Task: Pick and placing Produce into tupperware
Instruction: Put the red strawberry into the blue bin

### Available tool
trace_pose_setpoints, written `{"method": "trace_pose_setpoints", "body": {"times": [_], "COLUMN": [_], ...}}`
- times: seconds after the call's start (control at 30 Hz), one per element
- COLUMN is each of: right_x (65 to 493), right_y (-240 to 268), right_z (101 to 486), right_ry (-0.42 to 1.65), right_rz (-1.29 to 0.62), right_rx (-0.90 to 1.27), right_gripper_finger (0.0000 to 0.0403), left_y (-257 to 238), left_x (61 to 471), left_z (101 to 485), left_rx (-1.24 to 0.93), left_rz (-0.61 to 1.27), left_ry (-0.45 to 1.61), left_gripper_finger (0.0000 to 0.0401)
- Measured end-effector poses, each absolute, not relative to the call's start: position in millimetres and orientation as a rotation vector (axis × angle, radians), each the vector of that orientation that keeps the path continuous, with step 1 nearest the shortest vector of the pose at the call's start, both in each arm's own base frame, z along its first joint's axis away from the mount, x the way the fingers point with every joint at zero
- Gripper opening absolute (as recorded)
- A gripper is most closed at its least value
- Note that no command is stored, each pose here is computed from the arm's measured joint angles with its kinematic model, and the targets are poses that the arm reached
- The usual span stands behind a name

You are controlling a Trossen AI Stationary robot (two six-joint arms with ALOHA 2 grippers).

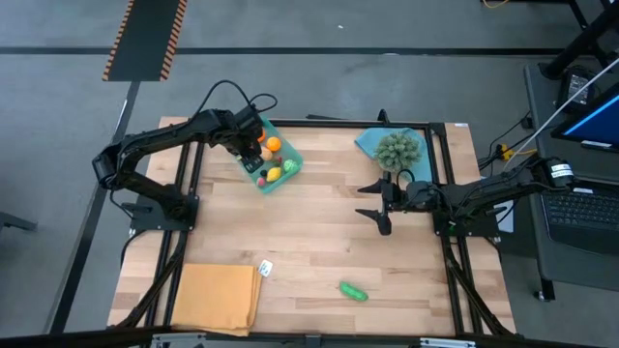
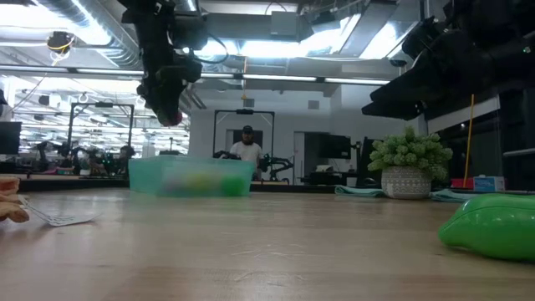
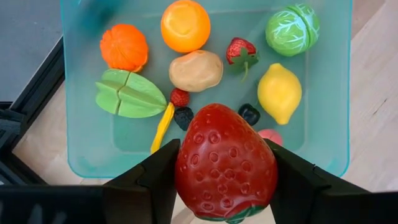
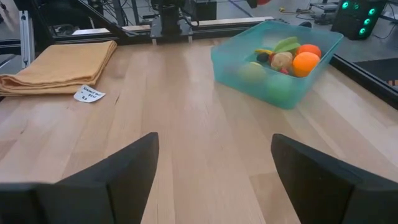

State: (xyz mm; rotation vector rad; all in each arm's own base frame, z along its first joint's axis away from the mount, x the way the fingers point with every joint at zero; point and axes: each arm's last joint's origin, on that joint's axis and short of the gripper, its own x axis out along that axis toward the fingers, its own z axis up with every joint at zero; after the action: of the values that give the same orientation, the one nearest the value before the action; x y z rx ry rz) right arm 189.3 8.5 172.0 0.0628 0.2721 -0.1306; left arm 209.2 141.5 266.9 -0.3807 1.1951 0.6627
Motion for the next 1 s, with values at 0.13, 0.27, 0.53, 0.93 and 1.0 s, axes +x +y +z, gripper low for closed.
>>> {"method": "trace_pose_setpoints", "body": {"times": [0.13, 0.27, 0.53, 0.93, 1.0], "right_x": [189.3, 189.3, 189.3, 189.3, 189.3], "right_y": [8.5, 8.5, 8.5, 8.5, 8.5], "right_z": [172.0, 172.0, 172.0, 172.0, 172.0], "right_ry": [0.272, 0.272, 0.272, 0.272, 0.272], "right_rz": [-0.131, -0.131, -0.131, -0.131, -0.131], "right_rx": [0.063, 0.063, 0.063, 0.063, 0.063], "right_gripper_finger": [0.0312, 0.0312, 0.0312, 0.0312, 0.0312], "left_y": [141.7, 141.8, 134.1, 132.8, 133.0], "left_x": [209.4, 212.5, 211.0, 209.0, 209.4], "left_z": [266.7, 262.9, 243.1, 212.0, 209.0], "left_rx": [-0.383, -0.391, -0.394, -0.399, -0.396], "left_rz": [0.666, 0.677, 0.658, 0.671, 0.671], "left_ry": [1.19, 1.153, 1.199, 1.156, 1.142], "left_gripper_finger": [0.0188, 0.0188, 0.0188, 0.0188, 0.0188]}}
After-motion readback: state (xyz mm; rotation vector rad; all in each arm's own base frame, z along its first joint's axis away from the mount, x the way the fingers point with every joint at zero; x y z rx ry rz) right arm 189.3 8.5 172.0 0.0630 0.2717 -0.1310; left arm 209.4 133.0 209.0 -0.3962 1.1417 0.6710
